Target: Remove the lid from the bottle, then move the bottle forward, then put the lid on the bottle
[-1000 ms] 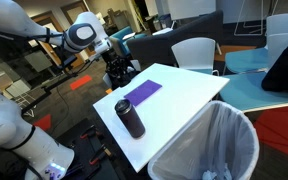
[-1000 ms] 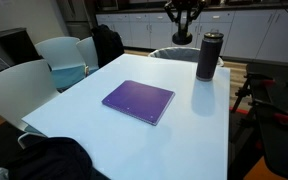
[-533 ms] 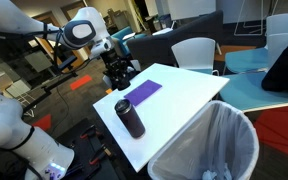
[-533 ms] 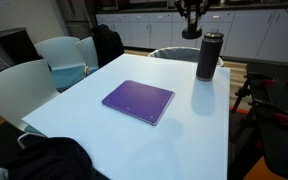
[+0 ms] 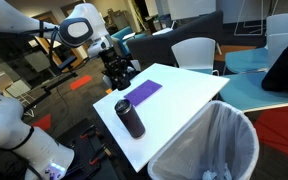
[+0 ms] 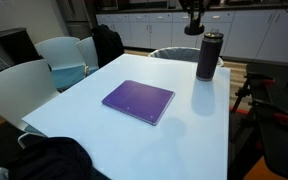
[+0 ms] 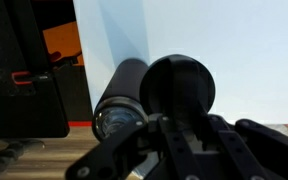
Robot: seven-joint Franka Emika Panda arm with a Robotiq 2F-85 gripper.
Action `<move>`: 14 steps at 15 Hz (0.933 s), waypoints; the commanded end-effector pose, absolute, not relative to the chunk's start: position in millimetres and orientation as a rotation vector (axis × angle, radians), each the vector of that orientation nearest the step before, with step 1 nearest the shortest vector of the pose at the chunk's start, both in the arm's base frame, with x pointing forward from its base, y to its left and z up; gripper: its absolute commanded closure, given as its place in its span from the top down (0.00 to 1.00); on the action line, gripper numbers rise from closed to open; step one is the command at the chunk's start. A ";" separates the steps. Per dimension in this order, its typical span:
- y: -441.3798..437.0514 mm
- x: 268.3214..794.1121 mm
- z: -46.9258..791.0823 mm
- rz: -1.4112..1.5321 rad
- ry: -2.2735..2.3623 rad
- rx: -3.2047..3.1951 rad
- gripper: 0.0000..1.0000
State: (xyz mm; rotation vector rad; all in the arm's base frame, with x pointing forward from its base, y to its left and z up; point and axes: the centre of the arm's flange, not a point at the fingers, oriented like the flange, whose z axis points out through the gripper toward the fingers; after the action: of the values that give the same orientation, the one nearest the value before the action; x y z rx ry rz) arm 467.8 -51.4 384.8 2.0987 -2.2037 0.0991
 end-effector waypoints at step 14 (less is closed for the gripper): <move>-170.4 391.1 393.2 -0.211 -2.508 2.006 0.06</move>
State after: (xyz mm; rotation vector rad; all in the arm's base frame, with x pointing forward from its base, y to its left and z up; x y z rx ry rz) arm 401.7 -169.5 396.3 1.9832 -2.4881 -0.1746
